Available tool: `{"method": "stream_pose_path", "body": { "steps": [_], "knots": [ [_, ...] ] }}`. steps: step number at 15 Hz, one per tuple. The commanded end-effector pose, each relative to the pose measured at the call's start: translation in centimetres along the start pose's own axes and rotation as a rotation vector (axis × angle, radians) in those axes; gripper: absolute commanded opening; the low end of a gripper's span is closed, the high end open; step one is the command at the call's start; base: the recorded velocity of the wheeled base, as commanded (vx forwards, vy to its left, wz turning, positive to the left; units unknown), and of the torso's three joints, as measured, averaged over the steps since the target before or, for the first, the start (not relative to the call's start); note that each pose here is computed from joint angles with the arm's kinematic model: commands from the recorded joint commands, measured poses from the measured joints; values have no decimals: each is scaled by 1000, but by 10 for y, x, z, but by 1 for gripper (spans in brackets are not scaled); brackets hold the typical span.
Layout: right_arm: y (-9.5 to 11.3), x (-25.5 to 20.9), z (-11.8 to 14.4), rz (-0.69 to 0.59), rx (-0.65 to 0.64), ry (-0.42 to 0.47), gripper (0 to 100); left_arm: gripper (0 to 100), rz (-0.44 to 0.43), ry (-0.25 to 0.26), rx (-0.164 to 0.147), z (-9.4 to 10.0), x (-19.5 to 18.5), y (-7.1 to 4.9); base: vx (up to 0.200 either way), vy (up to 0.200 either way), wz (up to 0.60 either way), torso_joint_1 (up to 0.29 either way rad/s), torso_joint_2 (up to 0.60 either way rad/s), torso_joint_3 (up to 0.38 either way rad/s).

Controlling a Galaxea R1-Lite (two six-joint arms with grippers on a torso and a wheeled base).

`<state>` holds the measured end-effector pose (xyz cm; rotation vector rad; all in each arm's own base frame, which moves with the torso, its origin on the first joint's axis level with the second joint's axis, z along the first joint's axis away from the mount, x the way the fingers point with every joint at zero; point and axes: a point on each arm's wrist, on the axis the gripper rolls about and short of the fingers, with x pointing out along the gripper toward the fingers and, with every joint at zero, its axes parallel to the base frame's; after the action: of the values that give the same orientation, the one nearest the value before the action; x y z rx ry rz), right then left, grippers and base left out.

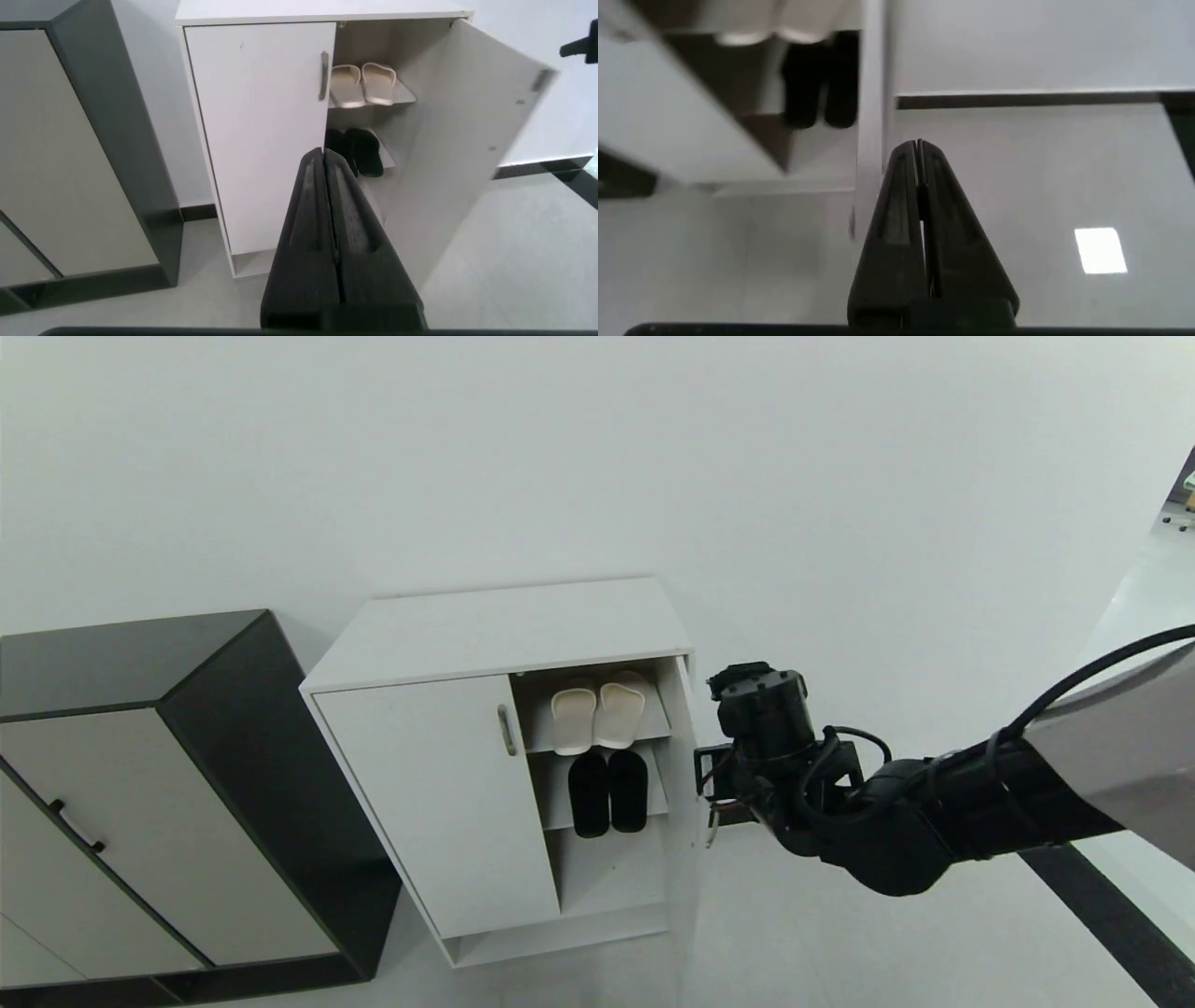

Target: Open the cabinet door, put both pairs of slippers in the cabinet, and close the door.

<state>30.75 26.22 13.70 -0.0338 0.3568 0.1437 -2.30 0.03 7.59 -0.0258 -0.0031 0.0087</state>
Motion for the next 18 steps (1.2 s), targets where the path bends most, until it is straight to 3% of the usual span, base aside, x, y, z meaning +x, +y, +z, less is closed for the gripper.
{"method": "stream_pose_path", "body": {
  "steps": [1, 4, 9, 15, 18],
  "knots": [
    [9, -40, 10, 109, -1, -26, 0, 0, 1, 1, 0, 0, 0, 0, 0, 0, 0, 0, 0, 0],
    [3, -60, 3, 267, -18, -3, 0, 0, 2, 1, 0, 0, 0, 0, 0, 0, 0, 0, 0, 0],
    [4, -54, -7, 270, -55, 3, 0, 0, 2, 1, 0, 0, 0, 0, 0, 0, 0, 0, 0, 0],
    [5, -51, -11, 269, -62, 15, 0, 0, 1, 1, 0, 0, 0, 0, 0, 0, 600, 3, 2, 5],
    [3, -51, -16, 282, -70, 35, 0, 0, 4, 1, 0, 0, 0, 0, 0, 0, 0, 0, 0, 0]
  ]
}}
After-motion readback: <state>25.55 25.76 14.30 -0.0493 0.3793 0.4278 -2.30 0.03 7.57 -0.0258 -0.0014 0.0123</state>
